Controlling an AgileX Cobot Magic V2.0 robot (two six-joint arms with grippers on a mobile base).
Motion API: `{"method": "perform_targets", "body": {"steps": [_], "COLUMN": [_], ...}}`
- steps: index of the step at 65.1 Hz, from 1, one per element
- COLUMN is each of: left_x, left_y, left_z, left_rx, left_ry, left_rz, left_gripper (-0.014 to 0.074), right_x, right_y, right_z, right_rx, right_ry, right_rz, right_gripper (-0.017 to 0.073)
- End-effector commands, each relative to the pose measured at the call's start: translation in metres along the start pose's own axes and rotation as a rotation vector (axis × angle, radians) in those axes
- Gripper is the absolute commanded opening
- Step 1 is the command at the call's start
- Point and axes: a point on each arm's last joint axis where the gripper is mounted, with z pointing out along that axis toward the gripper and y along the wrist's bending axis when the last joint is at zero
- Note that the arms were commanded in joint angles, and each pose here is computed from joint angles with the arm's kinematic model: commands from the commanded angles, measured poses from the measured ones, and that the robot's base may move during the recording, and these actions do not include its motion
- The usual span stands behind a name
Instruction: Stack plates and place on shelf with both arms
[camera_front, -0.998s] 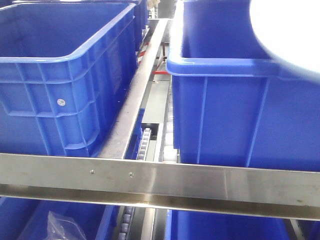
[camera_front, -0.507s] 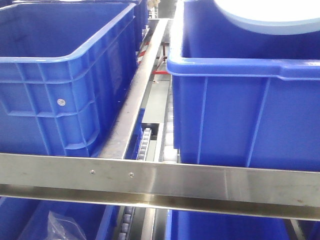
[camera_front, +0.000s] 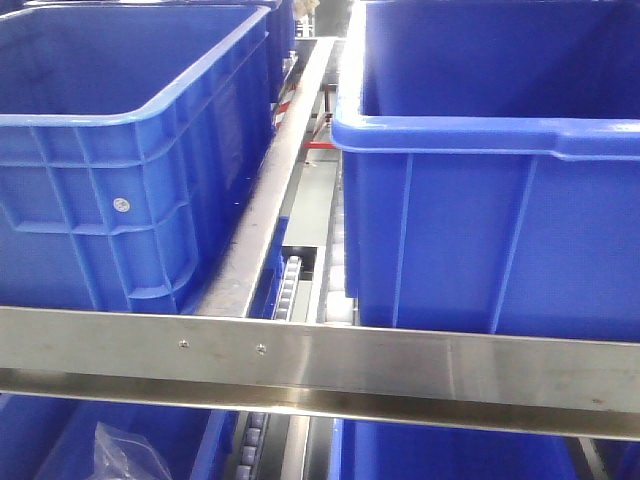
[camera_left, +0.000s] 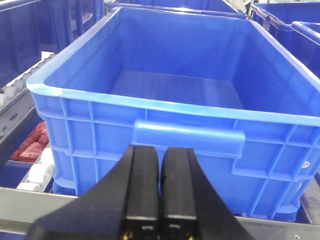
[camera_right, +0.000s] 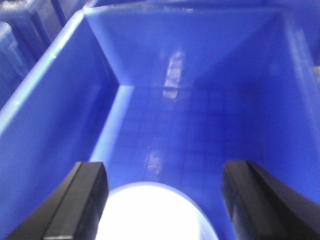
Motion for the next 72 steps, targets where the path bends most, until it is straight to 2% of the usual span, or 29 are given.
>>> {"method": "perform_targets", "body": {"steps": [1,6,10,16,20,28,35,72], "left_x": [-0.018,-0.018,-0.018,-0.018,-0.018,-0.018,-0.018,-0.018], "left_y": [-0.002,-0.002,-0.002,-0.002,-0.002,-0.002,-0.002,-0.002], "left_z": [-0.001,-0.001,-0.001,-0.001,-0.001,-0.001,-0.001,-0.001], "left_rx": [0.014,0.014,0.014,0.014,0.014,0.014,0.014,0.014], "left_ry": [-0.111,-0.111,-0.111,-0.111,-0.111,-0.111,-0.111,-0.111], "left_rz": [-0.013,-0.013,-0.013,-0.013,-0.013,-0.013,-0.013,-0.013], "left_gripper": [0.0085,0.0085,0.0085,0.0085,0.0085,0.0085,0.0085,0.0085], "right_x": [-0.015,-0.004,0.009,0.036,0.051,0.08,0.09,0.096], "right_y": [0.001,-0.003,-0.007,-0.014,-0.017,-0.021,-0.021,-0.021], "right_z": [-0.032,-0.055,-0.073,-0.094,-0.106,-0.12,-0.128,-0.13], "right_rx": [-0.026,-0.014,0.004,0.045,0.064,0.079,0.075,0.068], "right_ry": [-0.177,-0.212,-0.233,-0.248,-0.277,-0.305,-0.341,-0.364], "right_rz": [-0.01,-0.008,-0.006,-0.002,-0.001,-0.002,-0.003,0.001], "right_gripper": [0.0511,0.041,0.0283,0.0033,0.0071,0.0055,0.0055,0.0055]}}
